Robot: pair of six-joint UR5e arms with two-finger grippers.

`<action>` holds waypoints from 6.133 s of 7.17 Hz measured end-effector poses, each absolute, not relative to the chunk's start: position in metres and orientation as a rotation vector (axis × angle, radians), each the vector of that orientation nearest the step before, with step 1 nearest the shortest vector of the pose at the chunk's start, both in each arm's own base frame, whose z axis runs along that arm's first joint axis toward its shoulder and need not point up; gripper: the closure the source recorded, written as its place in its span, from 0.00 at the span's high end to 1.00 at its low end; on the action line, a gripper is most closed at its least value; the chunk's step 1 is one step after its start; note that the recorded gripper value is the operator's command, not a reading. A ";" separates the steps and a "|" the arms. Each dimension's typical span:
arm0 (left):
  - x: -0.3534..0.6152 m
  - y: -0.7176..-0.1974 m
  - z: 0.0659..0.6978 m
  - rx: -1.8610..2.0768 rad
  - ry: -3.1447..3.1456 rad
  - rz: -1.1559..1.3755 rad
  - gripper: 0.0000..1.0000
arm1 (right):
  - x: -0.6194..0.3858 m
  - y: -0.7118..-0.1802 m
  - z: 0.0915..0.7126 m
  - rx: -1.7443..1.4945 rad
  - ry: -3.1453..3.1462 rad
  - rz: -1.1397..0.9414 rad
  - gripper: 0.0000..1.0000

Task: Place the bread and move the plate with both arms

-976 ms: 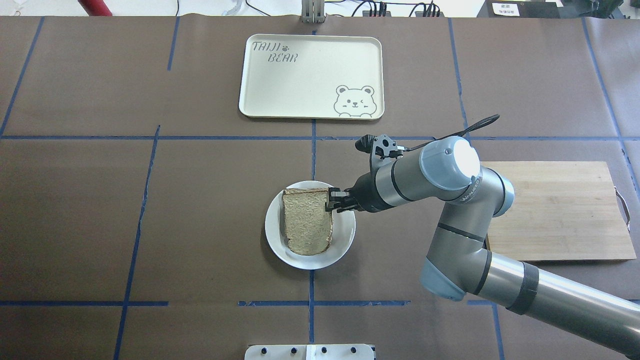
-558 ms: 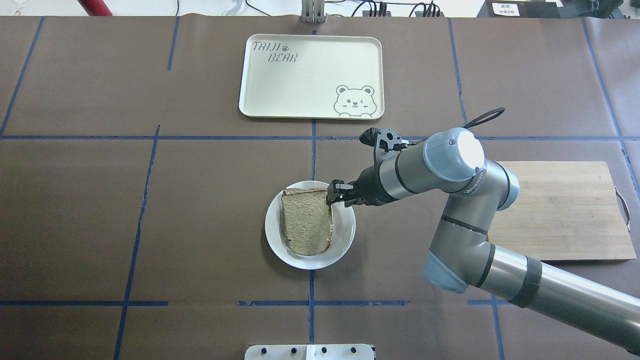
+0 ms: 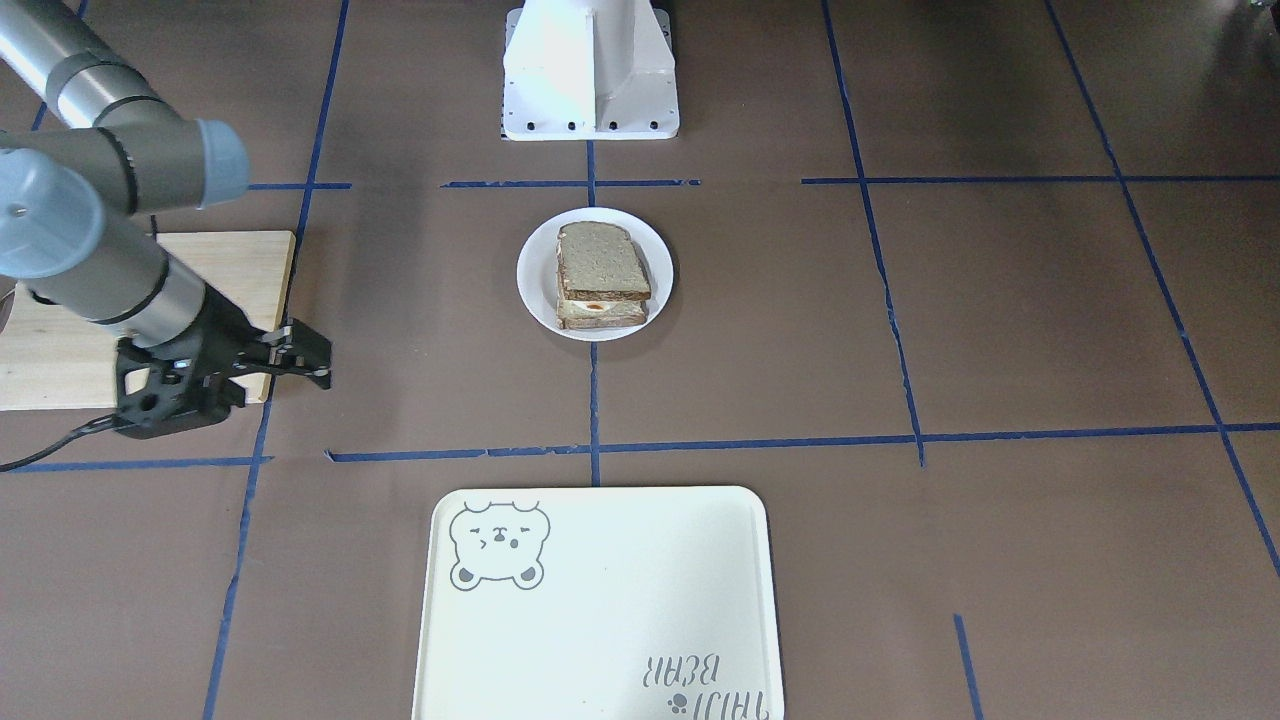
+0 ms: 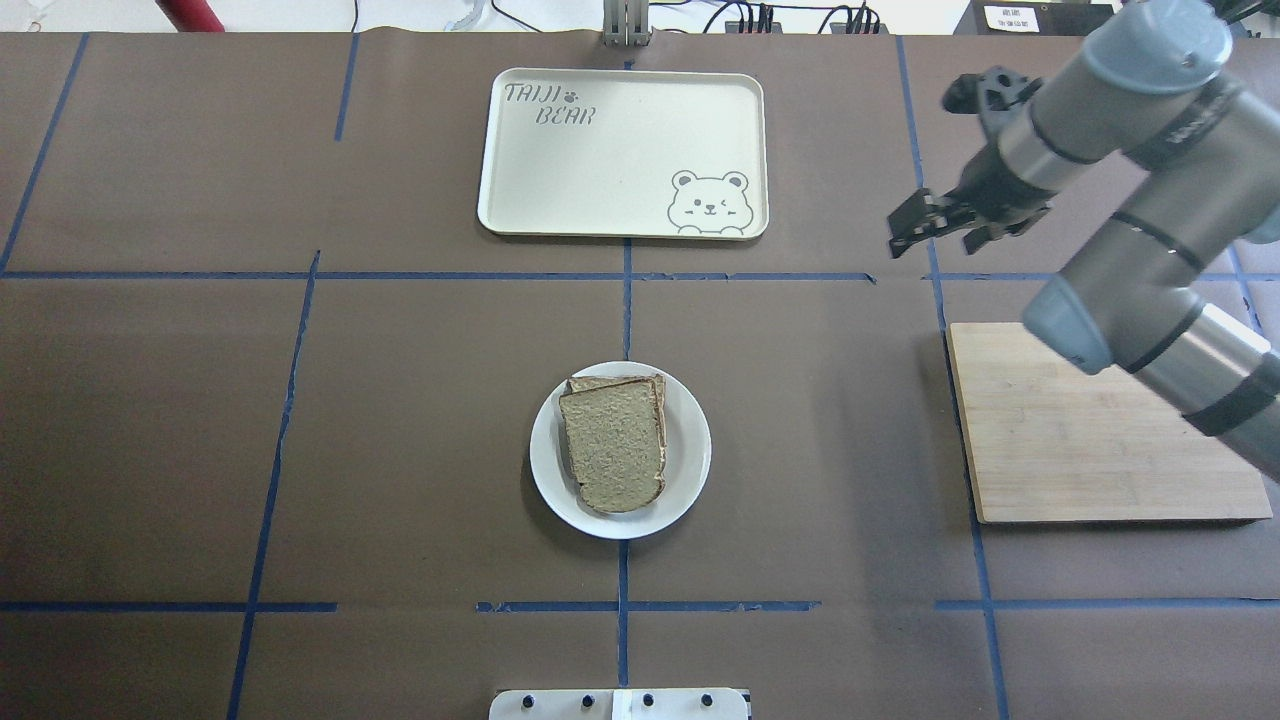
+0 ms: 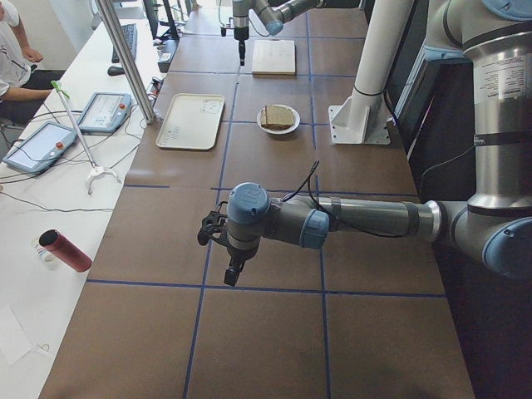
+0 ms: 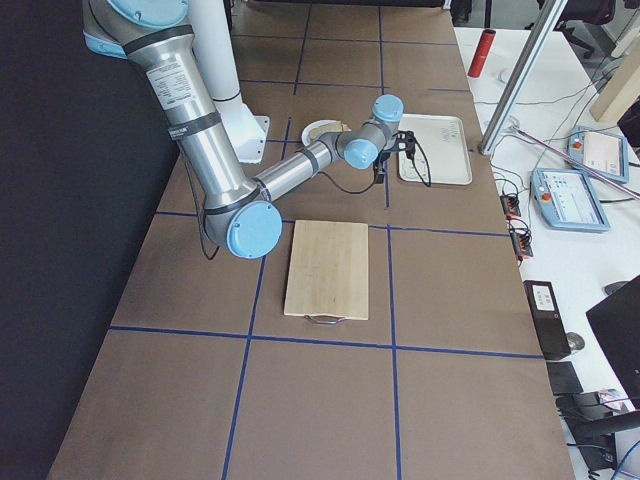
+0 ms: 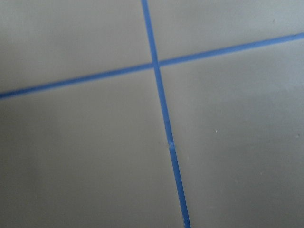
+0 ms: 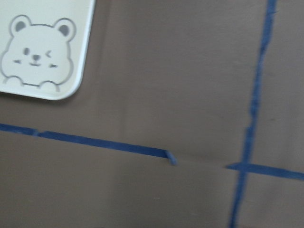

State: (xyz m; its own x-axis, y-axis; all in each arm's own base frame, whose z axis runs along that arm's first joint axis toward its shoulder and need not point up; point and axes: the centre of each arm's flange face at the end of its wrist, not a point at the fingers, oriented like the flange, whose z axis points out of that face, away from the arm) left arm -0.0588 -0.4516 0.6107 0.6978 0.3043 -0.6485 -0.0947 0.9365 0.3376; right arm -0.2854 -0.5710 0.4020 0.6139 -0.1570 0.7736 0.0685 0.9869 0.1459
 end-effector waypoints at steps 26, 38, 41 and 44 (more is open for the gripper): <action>0.539 -0.313 0.340 0.080 1.596 -0.443 0.43 | 0.065 -0.422 0.637 0.011 -0.729 -0.224 1.00; 0.547 -0.306 0.342 0.067 1.701 -0.422 0.00 | 0.064 -0.419 0.640 0.003 -0.733 -0.219 1.00; 0.526 -0.311 0.333 0.046 1.845 -0.488 0.00 | 0.064 -0.419 0.640 0.003 -0.732 -0.219 1.00; 0.524 -0.385 0.311 0.066 1.914 -0.672 0.00 | 0.064 -0.419 0.641 0.003 -0.732 -0.220 1.00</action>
State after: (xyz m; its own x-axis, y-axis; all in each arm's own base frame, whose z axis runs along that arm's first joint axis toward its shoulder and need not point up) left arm 0.5243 -0.3849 0.3108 -0.4418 -0.2525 -0.8608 0.3413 0.8401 -0.4216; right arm 0.0645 -0.4192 0.6406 0.7220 -0.1999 0.6624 0.1981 0.9770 0.0788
